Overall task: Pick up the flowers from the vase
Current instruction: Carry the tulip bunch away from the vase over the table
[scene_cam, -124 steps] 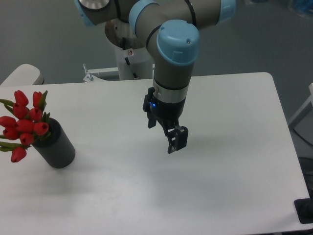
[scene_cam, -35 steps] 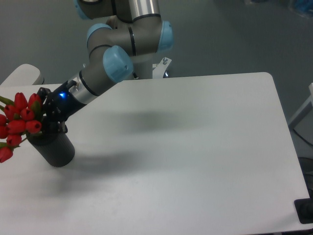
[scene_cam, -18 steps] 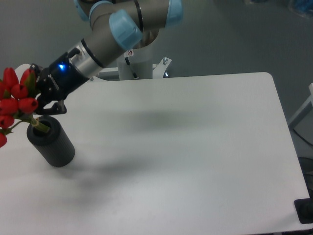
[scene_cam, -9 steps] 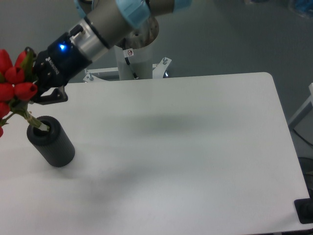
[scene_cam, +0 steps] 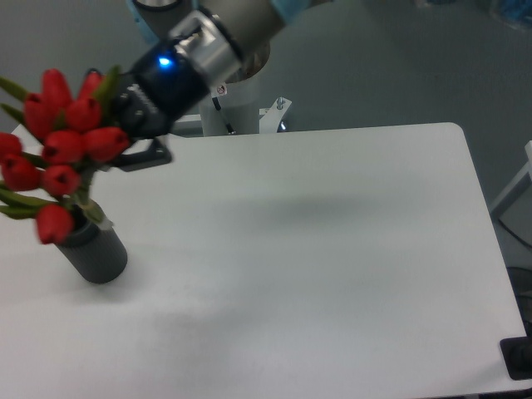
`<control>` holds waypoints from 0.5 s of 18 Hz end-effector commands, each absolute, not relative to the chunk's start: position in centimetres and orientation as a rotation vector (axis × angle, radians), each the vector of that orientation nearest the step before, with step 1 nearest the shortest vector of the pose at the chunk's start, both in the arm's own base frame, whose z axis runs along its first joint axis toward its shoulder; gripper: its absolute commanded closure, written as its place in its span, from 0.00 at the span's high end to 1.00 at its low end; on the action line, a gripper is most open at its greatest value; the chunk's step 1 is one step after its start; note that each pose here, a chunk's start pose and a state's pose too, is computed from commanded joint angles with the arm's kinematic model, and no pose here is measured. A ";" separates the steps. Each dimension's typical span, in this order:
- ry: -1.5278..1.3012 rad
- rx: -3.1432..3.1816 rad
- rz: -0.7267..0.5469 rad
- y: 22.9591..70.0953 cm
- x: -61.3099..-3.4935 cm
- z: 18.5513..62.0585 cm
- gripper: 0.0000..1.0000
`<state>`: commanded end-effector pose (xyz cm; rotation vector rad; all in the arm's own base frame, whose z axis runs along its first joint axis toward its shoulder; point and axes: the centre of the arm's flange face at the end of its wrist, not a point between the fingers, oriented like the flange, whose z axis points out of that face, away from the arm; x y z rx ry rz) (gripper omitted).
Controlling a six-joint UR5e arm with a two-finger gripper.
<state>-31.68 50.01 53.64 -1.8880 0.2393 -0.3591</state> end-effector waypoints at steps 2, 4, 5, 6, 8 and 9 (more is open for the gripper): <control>0.255 -1.888 -0.308 49.3 -34.5 52.0 0.30; 0.276 -1.892 -0.258 48.7 -37.6 49.7 0.29; 0.286 -1.893 -0.232 48.3 -39.1 48.6 0.29; 0.297 -1.894 -0.213 48.0 -40.4 47.4 0.29; 0.319 -1.896 -0.191 47.9 -41.7 46.0 0.29; 0.320 -1.898 -0.182 47.7 -42.6 45.2 0.29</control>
